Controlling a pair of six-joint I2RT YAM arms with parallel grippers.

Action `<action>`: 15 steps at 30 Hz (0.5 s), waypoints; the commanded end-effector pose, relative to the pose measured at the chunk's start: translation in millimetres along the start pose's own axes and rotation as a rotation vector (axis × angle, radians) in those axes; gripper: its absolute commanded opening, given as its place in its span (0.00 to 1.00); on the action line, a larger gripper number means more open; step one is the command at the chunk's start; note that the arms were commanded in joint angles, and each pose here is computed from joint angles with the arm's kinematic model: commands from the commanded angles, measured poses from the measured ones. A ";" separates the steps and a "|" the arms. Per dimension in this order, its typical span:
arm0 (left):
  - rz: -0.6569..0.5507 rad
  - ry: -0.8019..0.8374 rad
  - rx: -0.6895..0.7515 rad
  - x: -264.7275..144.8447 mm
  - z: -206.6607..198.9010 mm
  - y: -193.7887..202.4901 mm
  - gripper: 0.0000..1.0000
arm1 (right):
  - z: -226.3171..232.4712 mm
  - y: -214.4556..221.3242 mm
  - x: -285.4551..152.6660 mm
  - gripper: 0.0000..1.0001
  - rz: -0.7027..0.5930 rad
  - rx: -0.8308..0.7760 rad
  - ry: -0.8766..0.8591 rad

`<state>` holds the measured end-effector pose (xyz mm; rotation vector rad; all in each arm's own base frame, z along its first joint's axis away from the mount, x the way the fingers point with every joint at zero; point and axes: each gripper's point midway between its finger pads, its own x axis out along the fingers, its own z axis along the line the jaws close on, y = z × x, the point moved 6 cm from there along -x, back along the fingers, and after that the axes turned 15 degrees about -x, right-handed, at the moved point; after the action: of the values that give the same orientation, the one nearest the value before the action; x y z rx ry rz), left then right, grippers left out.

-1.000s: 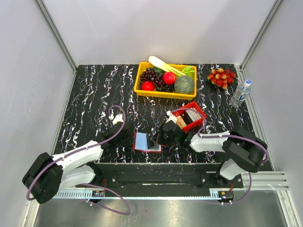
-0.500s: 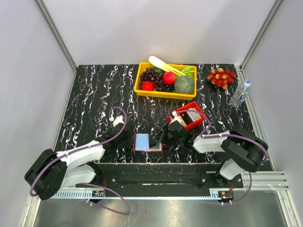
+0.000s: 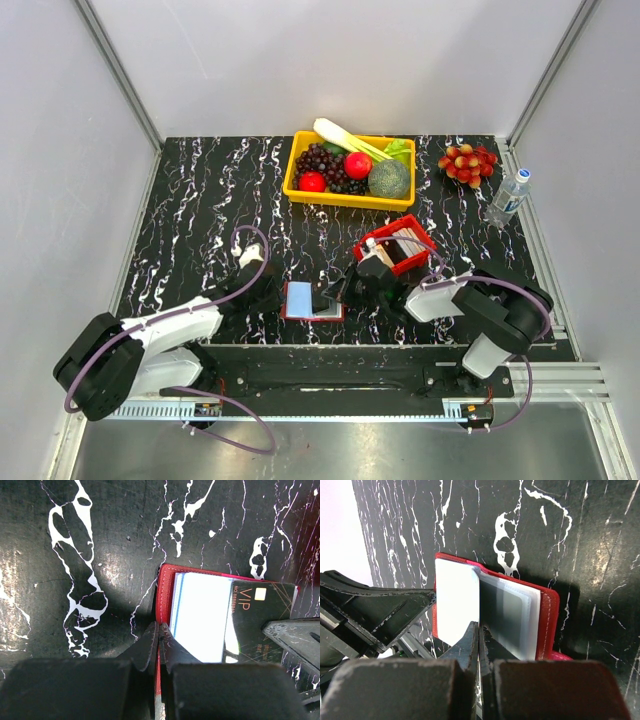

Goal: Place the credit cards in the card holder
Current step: Insert the credit card into the card holder.

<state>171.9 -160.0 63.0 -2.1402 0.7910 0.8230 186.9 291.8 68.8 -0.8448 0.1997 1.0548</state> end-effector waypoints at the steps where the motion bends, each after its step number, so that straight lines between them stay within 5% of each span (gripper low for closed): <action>1: -0.020 0.002 -0.019 1.1 0.7 -1.6 0.00 | 1.3 5.1 3.4 0.00 0.029 0.039 -0.044; 15: -0.018 0.022 -0.031 -1.0 -0.9 -1.4 0.00 | 0.8 8.6 -1.2 0.00 0.045 0.079 -0.019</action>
<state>170.6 -159.4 60.6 -2.1546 0.7863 0.8321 185.3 297.8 61.8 -0.7556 0.2128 1.0839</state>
